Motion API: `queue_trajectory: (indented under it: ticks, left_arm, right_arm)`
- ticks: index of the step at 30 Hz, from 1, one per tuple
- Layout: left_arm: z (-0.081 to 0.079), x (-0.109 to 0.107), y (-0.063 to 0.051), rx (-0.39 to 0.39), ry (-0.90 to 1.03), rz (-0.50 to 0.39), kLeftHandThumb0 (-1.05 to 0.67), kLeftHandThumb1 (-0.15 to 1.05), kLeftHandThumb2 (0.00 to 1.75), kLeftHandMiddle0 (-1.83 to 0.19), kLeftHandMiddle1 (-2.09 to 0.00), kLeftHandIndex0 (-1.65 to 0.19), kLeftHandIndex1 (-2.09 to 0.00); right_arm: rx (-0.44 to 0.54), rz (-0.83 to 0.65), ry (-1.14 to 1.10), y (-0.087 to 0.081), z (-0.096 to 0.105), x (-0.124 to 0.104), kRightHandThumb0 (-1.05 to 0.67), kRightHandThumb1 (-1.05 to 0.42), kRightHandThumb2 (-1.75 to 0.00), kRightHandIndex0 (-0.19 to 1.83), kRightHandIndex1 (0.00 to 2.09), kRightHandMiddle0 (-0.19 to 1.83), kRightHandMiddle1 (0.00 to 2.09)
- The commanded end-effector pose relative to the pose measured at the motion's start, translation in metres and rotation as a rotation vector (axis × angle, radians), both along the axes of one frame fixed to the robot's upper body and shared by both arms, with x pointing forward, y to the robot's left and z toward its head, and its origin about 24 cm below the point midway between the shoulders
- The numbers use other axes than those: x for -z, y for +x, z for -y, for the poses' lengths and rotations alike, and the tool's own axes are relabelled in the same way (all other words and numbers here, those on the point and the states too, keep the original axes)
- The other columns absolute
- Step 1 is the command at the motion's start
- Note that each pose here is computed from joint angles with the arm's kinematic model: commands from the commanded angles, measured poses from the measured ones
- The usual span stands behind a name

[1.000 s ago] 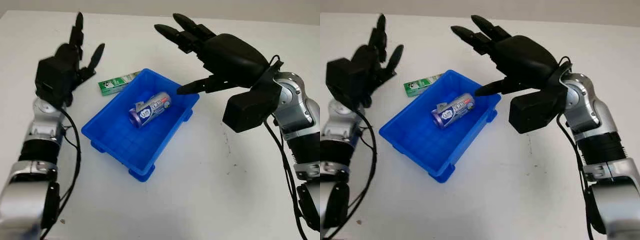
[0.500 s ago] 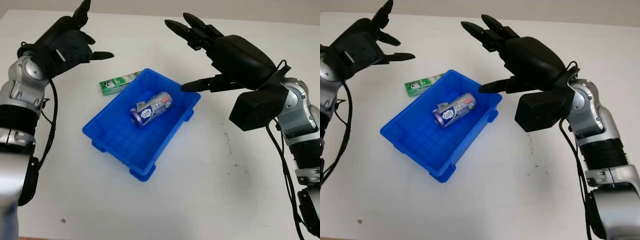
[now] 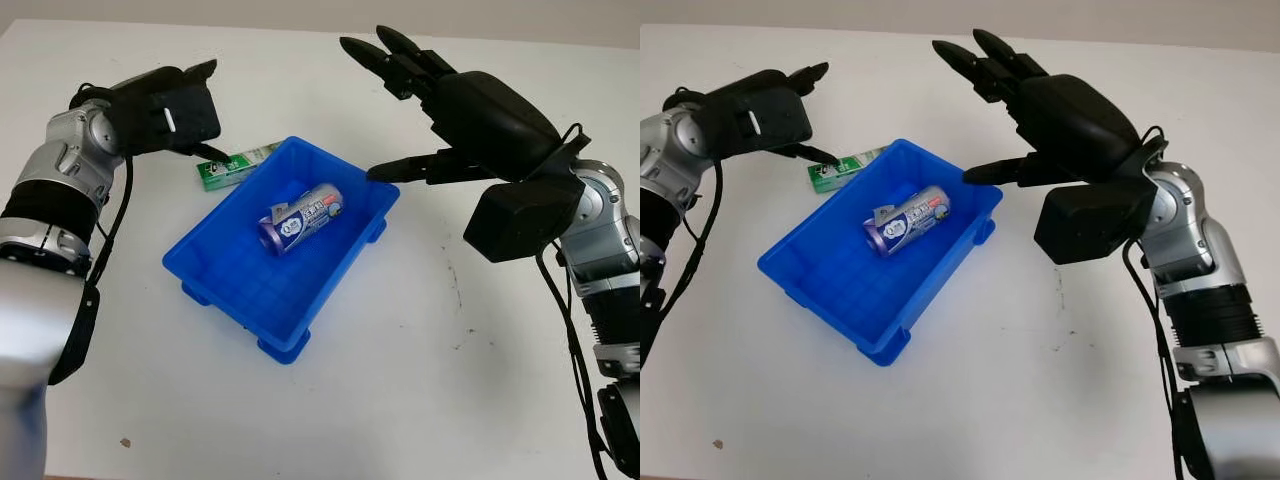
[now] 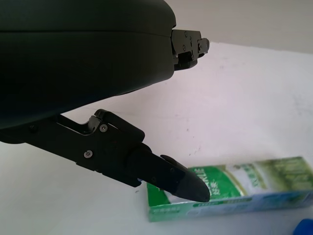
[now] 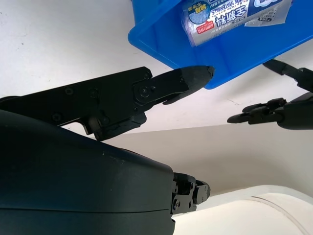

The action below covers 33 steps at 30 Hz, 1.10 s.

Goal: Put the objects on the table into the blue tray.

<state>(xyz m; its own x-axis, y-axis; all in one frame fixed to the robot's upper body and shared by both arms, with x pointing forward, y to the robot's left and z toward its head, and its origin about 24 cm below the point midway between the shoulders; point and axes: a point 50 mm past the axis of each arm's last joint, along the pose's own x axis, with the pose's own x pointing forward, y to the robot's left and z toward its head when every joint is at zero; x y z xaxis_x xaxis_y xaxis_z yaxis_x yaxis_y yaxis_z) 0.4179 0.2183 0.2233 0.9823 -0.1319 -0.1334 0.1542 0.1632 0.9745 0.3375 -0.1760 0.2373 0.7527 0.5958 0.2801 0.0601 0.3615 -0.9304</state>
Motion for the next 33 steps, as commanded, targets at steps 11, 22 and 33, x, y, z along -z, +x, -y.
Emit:
queue_trajectory:
  ticks: [11, 22, 33]
  left_arm:
    - [0.016, 0.001, 0.003, 0.044, 0.106, -0.029, -0.75, 0.97, 0.06, 0.17, -0.03, 0.15, -0.05]
    - [0.016, 0.008, 0.003, 0.067, 0.029, -0.077, -0.8, 0.97, 0.05, 0.19, -0.03, 0.17, -0.05]
    - [0.035, 0.007, 0.003, 0.147, 0.0, -0.108, -0.76, 0.99, 0.05, 0.15, -0.06, 0.13, -0.06]
  right_arm:
    - [0.015, 0.01, -0.007, -0.004, 0.003, -0.004, -0.55, -1.05, -0.06, -0.05, 0.07, -0.04, 0.21]
    - [0.016, 0.005, 0.006, -0.005, 0.003, -0.004, -0.54, -1.05, -0.06, -0.06, 0.06, -0.07, 0.23]
    - [0.017, 0.004, 0.022, -0.004, 0.003, -0.003, -0.53, -1.04, -0.05, -0.06, 0.06, -0.09, 0.27]
